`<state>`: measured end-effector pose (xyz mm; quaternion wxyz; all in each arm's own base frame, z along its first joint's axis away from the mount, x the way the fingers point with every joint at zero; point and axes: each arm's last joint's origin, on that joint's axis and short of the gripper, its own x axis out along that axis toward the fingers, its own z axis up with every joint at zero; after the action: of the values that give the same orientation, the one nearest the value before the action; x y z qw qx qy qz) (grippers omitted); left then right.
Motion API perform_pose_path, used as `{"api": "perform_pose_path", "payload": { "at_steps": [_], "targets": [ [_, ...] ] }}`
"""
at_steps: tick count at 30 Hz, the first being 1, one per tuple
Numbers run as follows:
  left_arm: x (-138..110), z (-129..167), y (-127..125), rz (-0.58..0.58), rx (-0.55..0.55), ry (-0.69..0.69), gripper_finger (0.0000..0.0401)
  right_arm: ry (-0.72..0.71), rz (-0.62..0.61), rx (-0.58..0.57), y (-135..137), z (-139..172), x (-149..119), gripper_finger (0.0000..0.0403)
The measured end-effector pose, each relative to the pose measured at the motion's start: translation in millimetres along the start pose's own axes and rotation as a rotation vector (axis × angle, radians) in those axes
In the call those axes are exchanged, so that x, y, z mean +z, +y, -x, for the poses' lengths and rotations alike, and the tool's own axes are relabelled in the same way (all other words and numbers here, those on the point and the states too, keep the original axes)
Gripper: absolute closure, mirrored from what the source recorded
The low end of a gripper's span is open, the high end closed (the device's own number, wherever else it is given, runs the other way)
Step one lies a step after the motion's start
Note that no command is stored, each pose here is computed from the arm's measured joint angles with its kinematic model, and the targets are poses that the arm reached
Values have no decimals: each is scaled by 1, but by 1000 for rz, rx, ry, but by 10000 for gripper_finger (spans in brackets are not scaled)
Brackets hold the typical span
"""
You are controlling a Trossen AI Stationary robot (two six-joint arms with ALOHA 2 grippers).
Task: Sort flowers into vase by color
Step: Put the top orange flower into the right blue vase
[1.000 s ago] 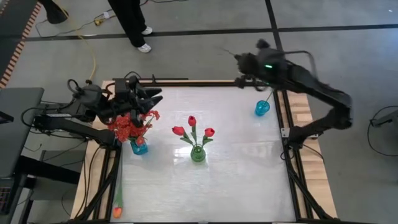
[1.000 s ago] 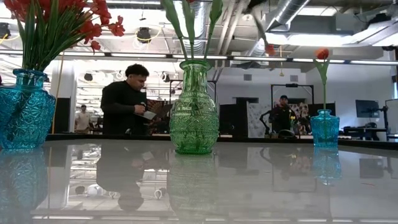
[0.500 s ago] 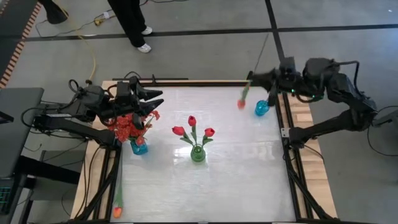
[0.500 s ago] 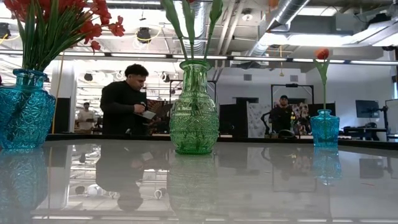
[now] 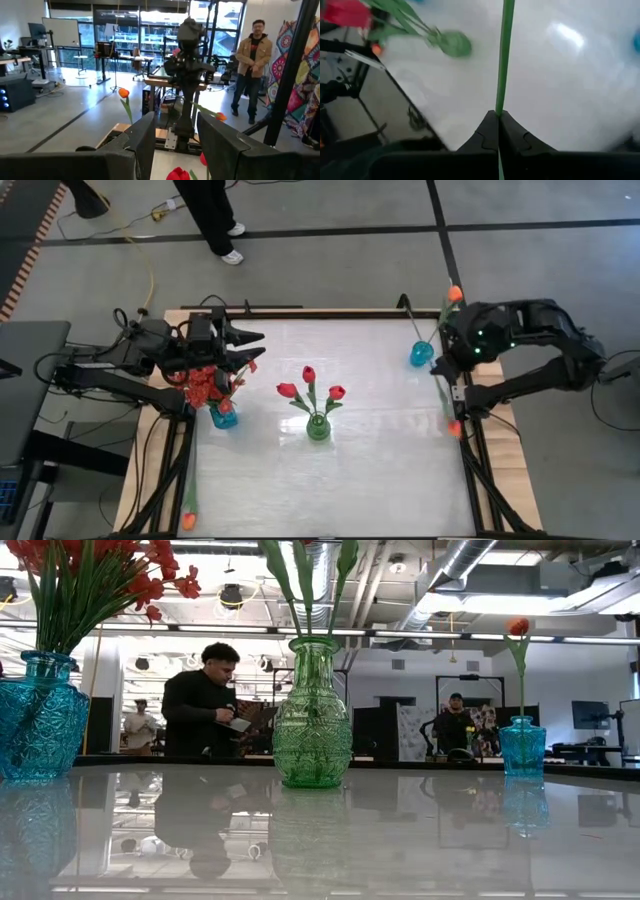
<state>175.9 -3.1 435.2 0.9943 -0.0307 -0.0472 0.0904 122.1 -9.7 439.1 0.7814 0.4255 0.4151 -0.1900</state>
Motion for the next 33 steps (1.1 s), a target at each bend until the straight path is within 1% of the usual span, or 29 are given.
{"api": "perform_pose_path", "payload": {
  "at_steps": [2, 4, 6, 9, 13, 16, 19, 22, 26, 29, 33],
  "targets": [
    [0, 0, 0, 0, 0, 0, 267, 57, -49, -11, -5, 0, -1, 381],
    [0, -1, 0, -6, 0, 0, 267, 81, -74, 31, -9, -2, 0, 381],
    [-2, -5, -2, -53, -20, 5, 267, 76, -95, 78, -11, -5, 3, 381],
    [-8, -13, -12, -173, -91, 31, 267, 91, -100, 155, -10, -14, 9, 381],
    [-8, -29, -32, -346, -143, 61, 267, 51, -28, 334, 3, -32, 24, 381],
    [5, -39, -45, -475, -134, 54, 267, 8, 7, 484, 16, -41, 37, 381],
    [23, -48, -53, -595, -96, 78, 267, -22, 49, 581, 27, -47, 49, 381],
    [38, -59, -55, -706, -64, 123, 267, -64, 62, 660, 38, -51, 62, 381],
    [51, -78, -48, -845, -31, 185, 267, -121, 79, 828, 57, -55, 81, 381],
    [49, -95, -42, -970, -11, 226, 267, -114, 97, 930, 69, -63, 93, 381],
    [41, -112, -44, -1213, -22, 237, 268, -88, 64, 996, 79, -79, 107, 381]
  ]
}}
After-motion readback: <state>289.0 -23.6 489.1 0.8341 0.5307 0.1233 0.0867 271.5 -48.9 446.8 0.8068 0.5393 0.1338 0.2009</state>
